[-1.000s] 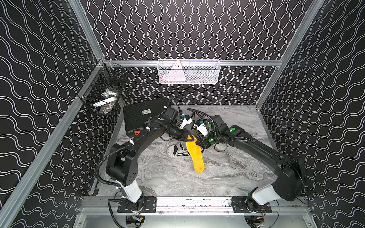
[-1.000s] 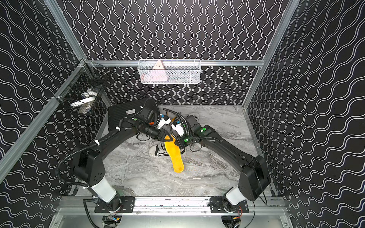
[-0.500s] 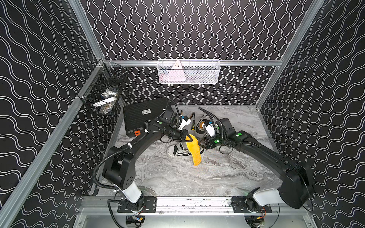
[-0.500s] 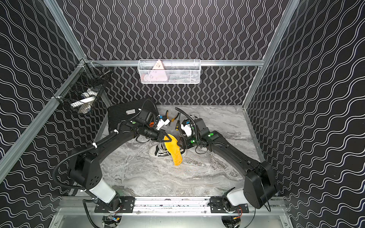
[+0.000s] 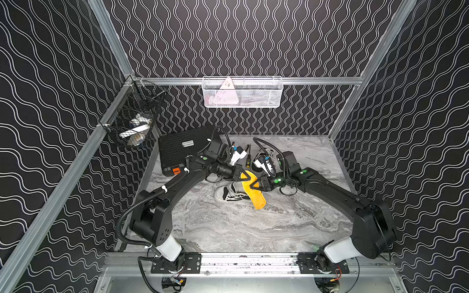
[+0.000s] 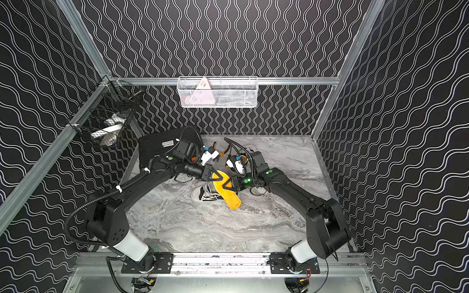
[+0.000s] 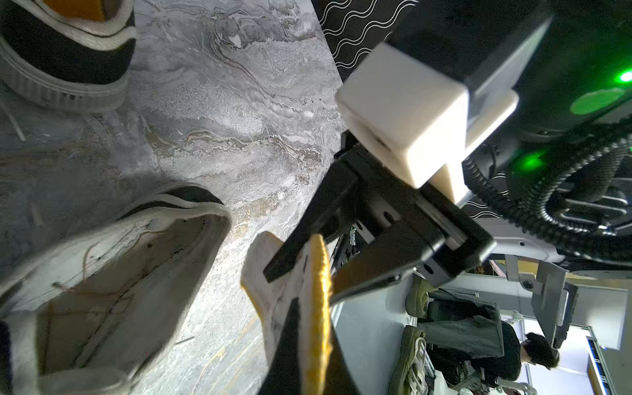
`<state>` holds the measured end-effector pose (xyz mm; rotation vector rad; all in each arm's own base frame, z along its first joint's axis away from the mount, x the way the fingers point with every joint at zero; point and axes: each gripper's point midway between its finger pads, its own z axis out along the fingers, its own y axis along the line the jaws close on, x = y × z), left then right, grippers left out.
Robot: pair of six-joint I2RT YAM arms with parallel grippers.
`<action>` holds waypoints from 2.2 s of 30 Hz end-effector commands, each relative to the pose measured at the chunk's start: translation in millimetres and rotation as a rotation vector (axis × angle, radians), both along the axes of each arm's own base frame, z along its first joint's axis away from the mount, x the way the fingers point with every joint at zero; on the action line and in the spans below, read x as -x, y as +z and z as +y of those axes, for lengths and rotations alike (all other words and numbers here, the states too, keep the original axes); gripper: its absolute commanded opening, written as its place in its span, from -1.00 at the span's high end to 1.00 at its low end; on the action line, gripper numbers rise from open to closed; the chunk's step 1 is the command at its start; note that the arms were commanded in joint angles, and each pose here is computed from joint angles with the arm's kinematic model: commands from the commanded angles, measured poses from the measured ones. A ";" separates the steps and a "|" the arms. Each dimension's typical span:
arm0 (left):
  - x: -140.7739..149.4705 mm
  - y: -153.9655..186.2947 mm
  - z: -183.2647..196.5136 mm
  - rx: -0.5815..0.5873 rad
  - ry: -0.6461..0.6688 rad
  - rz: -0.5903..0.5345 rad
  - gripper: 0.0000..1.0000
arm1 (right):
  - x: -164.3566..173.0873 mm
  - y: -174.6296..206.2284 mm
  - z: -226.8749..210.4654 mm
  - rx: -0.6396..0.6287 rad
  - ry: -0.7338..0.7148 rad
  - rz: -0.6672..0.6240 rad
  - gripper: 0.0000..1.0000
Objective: Insert the insole into the shoe
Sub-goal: Pick up the insole from the center of the board.
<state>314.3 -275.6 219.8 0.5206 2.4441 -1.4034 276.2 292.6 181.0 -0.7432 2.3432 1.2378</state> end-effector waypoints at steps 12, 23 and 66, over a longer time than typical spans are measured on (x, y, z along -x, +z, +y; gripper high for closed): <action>-11.9 -6.2 12.2 -0.083 0.123 -0.008 0.93 | -11.6 -7.4 3.9 0.149 -0.116 -0.155 0.29; 17.4 9.2 6.6 -0.018 -0.031 -0.006 0.92 | -10.1 -8.5 7.2 0.172 0.006 -0.238 -0.41; -25.7 -34.5 25.8 -0.202 0.189 -0.011 0.95 | -20.8 -10.5 19.6 0.244 -0.203 -0.464 0.41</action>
